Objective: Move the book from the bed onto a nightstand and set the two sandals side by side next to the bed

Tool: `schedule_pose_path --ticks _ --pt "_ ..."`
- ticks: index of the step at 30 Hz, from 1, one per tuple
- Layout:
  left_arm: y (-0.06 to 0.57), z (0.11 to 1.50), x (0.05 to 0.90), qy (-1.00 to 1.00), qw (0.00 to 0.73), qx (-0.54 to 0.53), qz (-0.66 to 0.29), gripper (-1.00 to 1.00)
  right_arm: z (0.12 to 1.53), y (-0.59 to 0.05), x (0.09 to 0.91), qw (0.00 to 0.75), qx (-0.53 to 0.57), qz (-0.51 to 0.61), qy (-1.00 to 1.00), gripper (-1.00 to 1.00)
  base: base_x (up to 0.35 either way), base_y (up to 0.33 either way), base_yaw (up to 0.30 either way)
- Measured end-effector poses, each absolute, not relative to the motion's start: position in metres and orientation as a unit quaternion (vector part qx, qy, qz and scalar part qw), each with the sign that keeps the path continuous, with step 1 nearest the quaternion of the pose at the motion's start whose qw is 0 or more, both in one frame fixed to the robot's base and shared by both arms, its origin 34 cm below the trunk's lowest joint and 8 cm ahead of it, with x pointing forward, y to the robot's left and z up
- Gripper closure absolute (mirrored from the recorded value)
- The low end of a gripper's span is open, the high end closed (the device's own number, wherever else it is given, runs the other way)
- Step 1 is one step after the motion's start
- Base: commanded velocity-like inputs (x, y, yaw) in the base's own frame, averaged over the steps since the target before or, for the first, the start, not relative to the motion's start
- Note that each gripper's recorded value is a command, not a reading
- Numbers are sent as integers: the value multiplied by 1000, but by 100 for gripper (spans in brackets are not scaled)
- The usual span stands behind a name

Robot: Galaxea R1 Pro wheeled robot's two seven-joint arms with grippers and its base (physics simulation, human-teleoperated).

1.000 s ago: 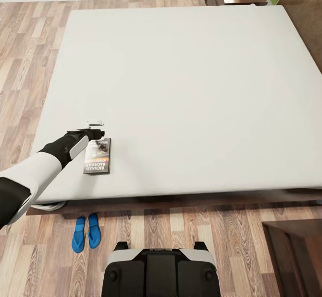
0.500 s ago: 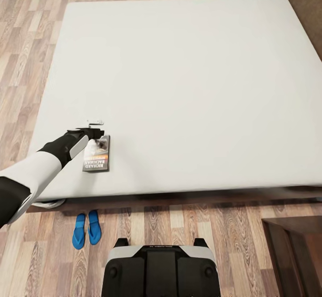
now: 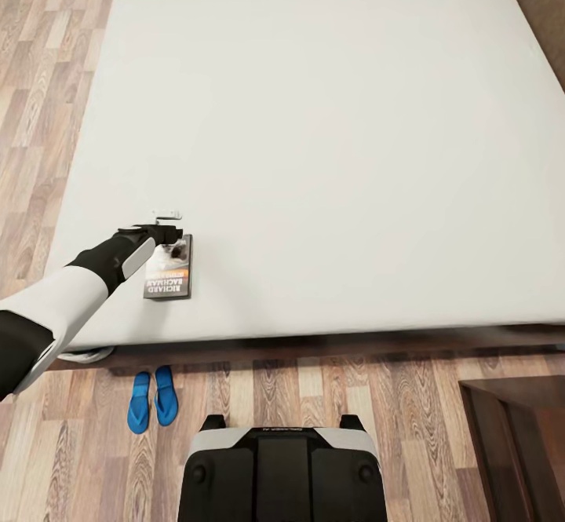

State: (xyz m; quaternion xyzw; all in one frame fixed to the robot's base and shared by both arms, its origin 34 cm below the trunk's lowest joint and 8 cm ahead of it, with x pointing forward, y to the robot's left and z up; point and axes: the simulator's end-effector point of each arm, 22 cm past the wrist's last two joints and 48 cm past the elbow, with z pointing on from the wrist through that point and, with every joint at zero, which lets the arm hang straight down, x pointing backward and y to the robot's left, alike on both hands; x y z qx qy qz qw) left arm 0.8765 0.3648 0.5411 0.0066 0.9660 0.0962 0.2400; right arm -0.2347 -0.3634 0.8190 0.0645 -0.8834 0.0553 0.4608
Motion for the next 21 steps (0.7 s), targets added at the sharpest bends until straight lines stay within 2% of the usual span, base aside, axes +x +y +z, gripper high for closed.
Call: schedule_pose_path --ticks 21 --pt "364 530 873 967 236 13 99 -100 826 -363 -237 470 65 54 -879 -100 0 0 0"
